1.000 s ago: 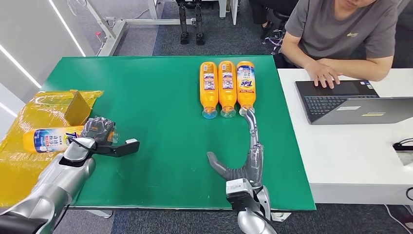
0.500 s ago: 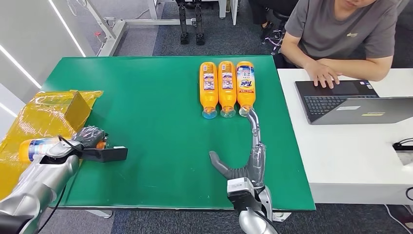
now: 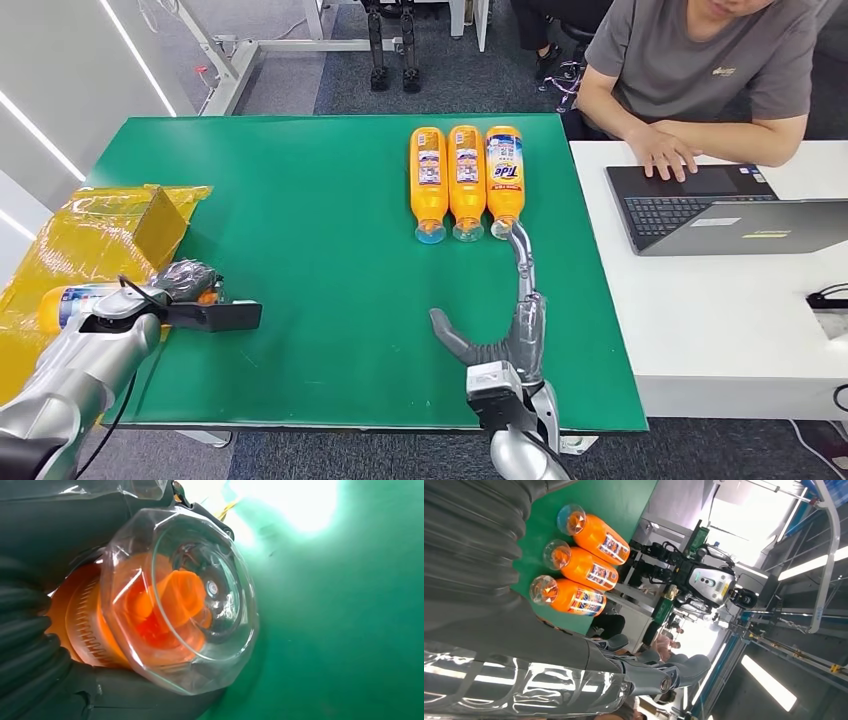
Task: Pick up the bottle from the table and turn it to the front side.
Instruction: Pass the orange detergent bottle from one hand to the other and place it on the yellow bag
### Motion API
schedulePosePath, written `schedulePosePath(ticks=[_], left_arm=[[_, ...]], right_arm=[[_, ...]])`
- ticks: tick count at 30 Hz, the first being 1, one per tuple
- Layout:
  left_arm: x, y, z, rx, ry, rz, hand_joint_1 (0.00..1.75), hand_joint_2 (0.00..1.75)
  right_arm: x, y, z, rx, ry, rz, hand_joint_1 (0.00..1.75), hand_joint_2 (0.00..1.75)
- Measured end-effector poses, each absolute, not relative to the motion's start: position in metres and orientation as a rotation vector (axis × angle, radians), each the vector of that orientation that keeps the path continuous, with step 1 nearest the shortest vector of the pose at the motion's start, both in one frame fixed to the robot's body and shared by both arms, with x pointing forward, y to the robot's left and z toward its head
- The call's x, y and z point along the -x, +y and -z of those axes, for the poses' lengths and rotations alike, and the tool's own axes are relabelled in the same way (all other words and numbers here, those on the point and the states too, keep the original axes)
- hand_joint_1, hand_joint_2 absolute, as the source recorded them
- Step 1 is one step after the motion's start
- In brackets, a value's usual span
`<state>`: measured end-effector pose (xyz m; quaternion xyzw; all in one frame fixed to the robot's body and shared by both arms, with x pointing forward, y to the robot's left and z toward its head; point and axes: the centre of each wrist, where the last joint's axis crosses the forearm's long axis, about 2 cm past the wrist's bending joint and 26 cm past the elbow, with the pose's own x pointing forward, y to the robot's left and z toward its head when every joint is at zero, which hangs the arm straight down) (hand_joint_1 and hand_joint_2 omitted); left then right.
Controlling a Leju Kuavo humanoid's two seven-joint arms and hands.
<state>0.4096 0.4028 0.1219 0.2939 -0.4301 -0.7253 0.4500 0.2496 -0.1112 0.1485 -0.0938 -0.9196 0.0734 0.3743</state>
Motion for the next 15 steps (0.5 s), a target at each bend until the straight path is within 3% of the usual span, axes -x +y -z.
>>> schedulePosePath(ticks=[15], left_arm=[[-0.417, 0.38, -0.126, -0.669, -1.166, 1.825, 1.75, 1.75]], right_arm=[[-0.249, -0.112, -0.151, 0.239, -2.346, -0.2, 0.0, 1.75]])
